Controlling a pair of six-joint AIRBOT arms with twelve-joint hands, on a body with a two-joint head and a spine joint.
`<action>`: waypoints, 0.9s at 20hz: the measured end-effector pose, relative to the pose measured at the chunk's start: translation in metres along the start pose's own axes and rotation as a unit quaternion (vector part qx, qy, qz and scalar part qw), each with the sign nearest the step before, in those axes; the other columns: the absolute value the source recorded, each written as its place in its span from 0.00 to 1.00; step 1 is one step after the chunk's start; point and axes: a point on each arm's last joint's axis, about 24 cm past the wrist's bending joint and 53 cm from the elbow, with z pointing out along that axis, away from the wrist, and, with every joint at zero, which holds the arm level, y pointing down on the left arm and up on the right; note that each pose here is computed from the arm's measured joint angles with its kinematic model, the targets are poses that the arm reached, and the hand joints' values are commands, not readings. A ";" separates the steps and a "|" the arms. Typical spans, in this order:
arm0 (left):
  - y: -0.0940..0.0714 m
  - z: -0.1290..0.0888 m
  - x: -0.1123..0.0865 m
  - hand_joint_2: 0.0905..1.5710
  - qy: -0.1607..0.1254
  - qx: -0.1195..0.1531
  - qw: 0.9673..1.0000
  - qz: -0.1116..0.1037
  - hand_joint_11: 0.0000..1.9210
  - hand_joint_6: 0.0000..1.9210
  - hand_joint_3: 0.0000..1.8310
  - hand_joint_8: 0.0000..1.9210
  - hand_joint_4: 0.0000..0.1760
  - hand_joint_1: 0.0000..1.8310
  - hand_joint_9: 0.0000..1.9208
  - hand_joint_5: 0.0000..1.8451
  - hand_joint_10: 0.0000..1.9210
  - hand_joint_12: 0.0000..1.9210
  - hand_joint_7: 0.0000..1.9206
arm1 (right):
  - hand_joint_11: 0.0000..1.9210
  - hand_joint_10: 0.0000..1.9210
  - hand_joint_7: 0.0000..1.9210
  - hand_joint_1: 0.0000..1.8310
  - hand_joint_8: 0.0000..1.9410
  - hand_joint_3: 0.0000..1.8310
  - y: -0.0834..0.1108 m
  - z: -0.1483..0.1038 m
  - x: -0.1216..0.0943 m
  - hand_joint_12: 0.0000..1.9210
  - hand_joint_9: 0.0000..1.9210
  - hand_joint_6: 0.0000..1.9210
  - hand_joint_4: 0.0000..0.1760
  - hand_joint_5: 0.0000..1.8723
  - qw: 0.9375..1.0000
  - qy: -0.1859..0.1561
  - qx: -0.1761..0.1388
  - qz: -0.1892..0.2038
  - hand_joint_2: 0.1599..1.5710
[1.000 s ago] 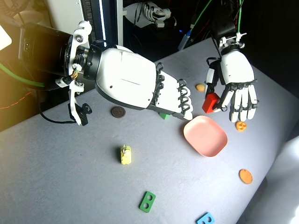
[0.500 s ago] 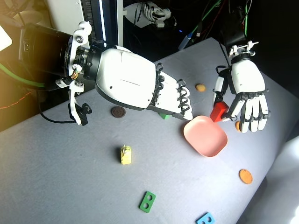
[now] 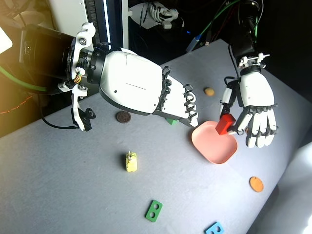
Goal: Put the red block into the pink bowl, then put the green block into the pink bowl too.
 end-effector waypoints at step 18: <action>0.010 0.006 0.003 0.66 0.002 -0.005 1.000 -0.003 0.00 0.01 0.00 0.00 0.00 0.49 0.12 0.45 0.00 0.17 0.21 | 0.00 0.00 0.09 0.06 0.00 0.00 0.000 0.002 0.006 0.12 0.06 0.00 0.00 0.10 1.000 0.008 0.000 0.002 0.72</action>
